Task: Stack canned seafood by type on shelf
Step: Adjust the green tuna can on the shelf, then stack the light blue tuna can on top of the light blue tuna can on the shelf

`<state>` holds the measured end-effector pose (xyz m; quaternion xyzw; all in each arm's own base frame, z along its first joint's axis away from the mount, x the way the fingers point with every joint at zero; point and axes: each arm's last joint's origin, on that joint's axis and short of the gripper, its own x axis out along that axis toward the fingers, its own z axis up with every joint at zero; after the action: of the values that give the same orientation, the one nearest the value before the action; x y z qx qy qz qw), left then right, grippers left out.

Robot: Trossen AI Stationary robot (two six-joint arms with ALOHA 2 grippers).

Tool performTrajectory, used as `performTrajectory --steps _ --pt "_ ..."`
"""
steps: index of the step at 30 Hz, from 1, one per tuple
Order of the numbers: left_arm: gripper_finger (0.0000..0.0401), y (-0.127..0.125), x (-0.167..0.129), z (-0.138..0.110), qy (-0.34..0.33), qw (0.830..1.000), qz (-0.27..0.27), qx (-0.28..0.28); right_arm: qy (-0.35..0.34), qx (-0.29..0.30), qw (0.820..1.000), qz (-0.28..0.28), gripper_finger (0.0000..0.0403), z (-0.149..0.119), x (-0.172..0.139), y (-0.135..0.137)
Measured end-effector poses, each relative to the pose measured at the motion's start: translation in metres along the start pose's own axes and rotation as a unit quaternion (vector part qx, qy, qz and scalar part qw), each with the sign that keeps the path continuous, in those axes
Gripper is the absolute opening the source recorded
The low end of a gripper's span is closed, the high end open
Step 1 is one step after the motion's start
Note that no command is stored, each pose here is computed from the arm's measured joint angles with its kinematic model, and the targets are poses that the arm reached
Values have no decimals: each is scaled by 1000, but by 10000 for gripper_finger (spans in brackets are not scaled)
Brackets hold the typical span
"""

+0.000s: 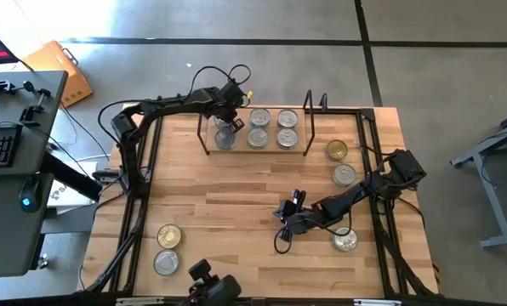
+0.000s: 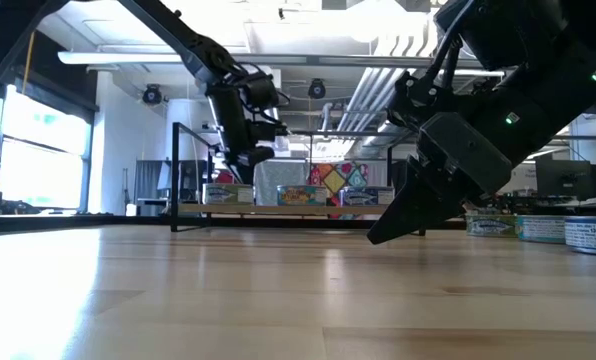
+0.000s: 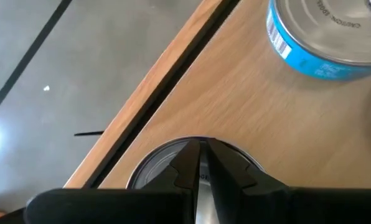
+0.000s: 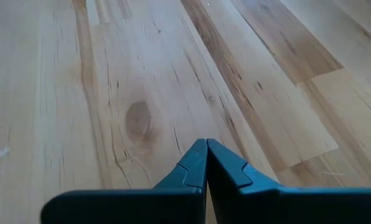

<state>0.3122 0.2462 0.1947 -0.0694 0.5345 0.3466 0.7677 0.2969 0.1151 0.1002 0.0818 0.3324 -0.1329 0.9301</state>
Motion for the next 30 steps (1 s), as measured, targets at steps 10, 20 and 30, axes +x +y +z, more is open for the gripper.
performTrajectory --steps 10,20,30 --pt "22 -1 8 8 -42 999 -12 -2 0 0 1000 0 0 0 0 0" --pt "22 -1 5 6 -36 999 -17 -10 1 0 1000 0 0 0 0 0" --pt "22 -12 -50 16 -113 993 1 24 0 0 1000 0 0 0 0 0"
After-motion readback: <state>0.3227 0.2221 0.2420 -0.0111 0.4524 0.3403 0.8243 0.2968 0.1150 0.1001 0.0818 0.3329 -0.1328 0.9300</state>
